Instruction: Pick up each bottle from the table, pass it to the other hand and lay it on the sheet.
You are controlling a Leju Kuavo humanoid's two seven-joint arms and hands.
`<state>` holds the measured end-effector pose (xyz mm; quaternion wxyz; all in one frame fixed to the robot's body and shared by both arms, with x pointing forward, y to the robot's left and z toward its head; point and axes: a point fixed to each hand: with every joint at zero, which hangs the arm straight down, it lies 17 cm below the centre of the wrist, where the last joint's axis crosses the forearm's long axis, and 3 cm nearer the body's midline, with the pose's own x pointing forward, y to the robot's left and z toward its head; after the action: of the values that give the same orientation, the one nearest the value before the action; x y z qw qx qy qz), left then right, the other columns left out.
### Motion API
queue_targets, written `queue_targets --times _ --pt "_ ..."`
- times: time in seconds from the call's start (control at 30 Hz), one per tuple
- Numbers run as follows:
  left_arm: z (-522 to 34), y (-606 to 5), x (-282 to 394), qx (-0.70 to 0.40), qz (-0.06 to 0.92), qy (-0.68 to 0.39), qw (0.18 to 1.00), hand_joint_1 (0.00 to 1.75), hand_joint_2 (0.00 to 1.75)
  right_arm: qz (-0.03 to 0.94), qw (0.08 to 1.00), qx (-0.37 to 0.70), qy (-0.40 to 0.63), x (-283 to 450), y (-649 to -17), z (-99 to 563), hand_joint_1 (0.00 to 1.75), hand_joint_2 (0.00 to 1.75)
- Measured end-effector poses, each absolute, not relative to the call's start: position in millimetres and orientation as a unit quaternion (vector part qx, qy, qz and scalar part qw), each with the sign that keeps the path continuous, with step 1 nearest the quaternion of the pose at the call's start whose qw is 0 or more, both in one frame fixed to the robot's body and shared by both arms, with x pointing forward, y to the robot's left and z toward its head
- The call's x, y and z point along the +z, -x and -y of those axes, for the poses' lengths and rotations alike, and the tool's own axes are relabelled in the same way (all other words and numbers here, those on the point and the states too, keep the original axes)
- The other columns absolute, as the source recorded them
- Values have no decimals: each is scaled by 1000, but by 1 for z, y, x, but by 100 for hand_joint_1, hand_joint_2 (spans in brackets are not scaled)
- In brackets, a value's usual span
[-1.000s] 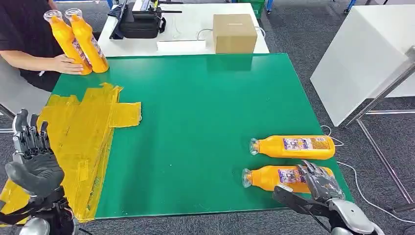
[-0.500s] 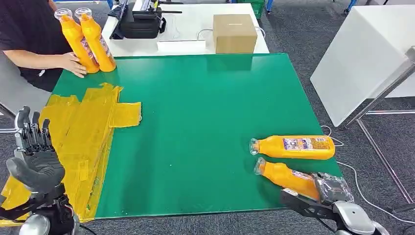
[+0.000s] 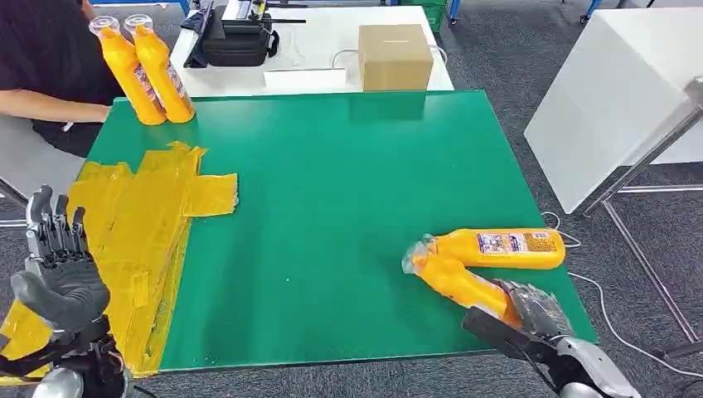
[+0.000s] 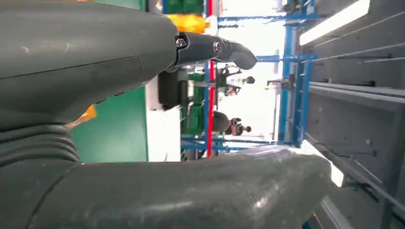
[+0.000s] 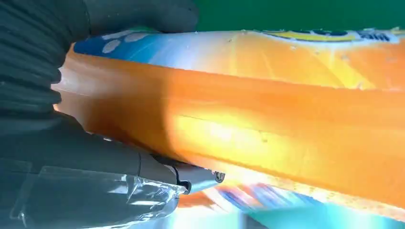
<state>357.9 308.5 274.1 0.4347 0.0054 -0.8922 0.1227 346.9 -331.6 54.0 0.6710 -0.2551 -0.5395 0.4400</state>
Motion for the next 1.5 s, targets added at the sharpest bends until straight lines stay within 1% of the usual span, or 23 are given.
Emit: queue_targets --times 0.07,0.1,0.2,0.3,0.4,0.5,0.63,0.73,0.83,1.07,1.17,1.3,1.5 --pt "-306 -354 270 128 889 6 440 0 0 611 641 399 239 93 -357 302 175 175" --pt "-303 -352 270 130 888 13 440 0 175 636 628 383 233 109 -359 290 175 175" --pt "-294 -349 271 139 884 38 445 0 175 696 591 346 216 153 -364 260 175 175" --pt "-281 -347 271 142 878 63 453 0 175 730 568 321 203 183 -366 241 175 175" --pt "-273 -345 272 144 875 78 456 0 175 747 556 307 195 198 -367 232 175 175" --pt "-259 -345 271 144 866 117 464 0 175 761 549 292 186 210 -370 227 175 175" --pt "-222 -345 276 126 857 168 471 0 175 763 535 279 233 230 -393 222 175 175" --pt "-190 -347 281 116 845 214 476 0 175 765 534 278 231 237 -413 201 175 175" --pt "-175 -347 283 111 840 234 476 0 175 767 534 280 219 238 -422 182 175 175" --pt "-162 -347 283 108 832 261 478 0 175 769 536 285 201 237 -430 163 175 175" --pt "-152 -352 282 115 819 288 483 0 175 768 535 300 182 239 -440 136 175 175" --pt "-153 -361 274 143 802 312 490 0 175 771 528 318 158 246 -447 94 175 175" --pt "-153 -366 267 158 787 326 499 0 175 774 510 356 118 247 -436 37 175 175"
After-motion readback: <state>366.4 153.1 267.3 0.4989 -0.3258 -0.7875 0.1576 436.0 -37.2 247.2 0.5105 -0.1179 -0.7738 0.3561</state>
